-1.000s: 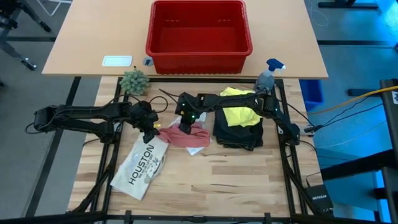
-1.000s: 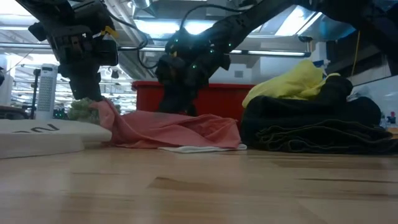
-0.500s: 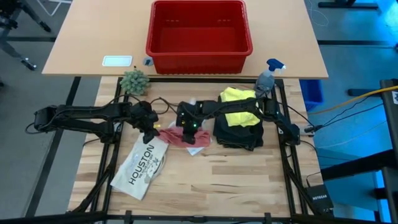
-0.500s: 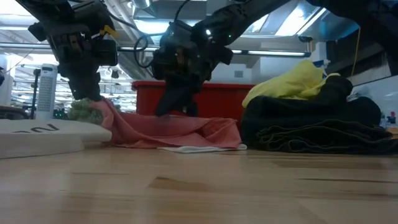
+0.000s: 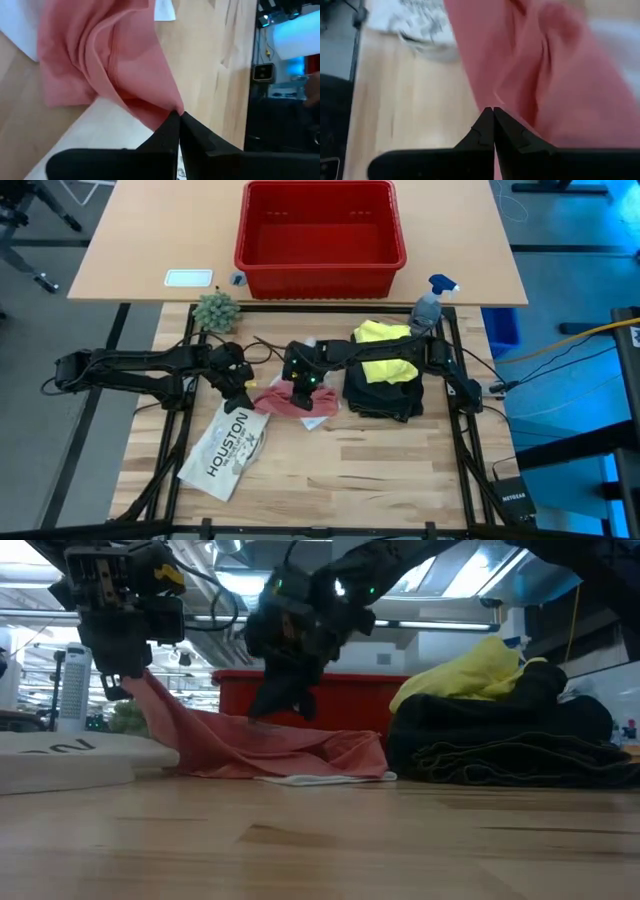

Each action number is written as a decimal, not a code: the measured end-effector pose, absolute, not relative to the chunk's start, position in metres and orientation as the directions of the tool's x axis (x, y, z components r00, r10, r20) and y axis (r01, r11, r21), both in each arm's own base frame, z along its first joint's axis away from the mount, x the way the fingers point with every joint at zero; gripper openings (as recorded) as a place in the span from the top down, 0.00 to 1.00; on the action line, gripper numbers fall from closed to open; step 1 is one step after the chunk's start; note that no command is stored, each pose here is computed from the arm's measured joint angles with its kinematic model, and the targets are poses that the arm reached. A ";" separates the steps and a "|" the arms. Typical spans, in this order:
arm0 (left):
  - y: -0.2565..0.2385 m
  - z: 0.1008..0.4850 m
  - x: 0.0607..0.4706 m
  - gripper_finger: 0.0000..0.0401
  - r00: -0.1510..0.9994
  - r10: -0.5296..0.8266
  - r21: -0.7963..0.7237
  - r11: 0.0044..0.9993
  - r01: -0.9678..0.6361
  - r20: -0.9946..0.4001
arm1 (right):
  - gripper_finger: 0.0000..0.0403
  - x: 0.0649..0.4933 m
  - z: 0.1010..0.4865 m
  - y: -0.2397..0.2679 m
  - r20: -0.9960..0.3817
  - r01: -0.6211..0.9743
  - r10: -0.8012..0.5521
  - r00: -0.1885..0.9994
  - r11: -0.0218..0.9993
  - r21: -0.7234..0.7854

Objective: Fold laundry
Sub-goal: Fold the pink panty, then stack the pink panty on the yellow shirt

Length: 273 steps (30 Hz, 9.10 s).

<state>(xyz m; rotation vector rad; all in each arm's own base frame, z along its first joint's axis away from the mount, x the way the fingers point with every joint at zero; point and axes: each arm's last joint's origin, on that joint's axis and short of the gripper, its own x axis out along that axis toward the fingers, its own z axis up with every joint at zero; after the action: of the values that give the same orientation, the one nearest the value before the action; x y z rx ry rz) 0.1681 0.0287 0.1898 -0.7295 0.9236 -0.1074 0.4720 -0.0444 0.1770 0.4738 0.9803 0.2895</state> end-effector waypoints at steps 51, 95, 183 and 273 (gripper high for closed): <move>0.038 0.200 0.180 0.56 0.745 -0.257 -0.591 0.776 -0.220 -0.615 | 0.85 0.457 0.193 -0.037 -0.709 -0.045 0.331 0.622 0.920 0.390; 0.039 0.199 0.180 0.56 0.745 -0.222 -0.561 0.793 -0.237 -0.629 | 0.97 0.459 0.155 -0.059 -0.754 -0.067 0.367 0.544 0.916 0.397; 0.038 0.279 0.164 0.67 0.991 0.046 -0.384 0.919 -0.090 -0.124 | 1.00 0.330 0.398 -0.136 -0.405 -0.077 0.225 0.886 0.934 0.350; 0.039 0.266 0.164 0.67 0.969 0.054 -0.455 0.876 -0.161 -0.239 | 1.00 0.093 0.444 -0.072 -0.738 0.553 -0.264 0.621 0.815 0.174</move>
<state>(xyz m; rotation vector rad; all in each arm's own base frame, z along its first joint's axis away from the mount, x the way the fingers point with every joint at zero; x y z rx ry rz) 0.1636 0.0387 0.2664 -0.4915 0.2231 0.1134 0.0926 -0.0723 0.4443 0.4090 0.7674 -0.4847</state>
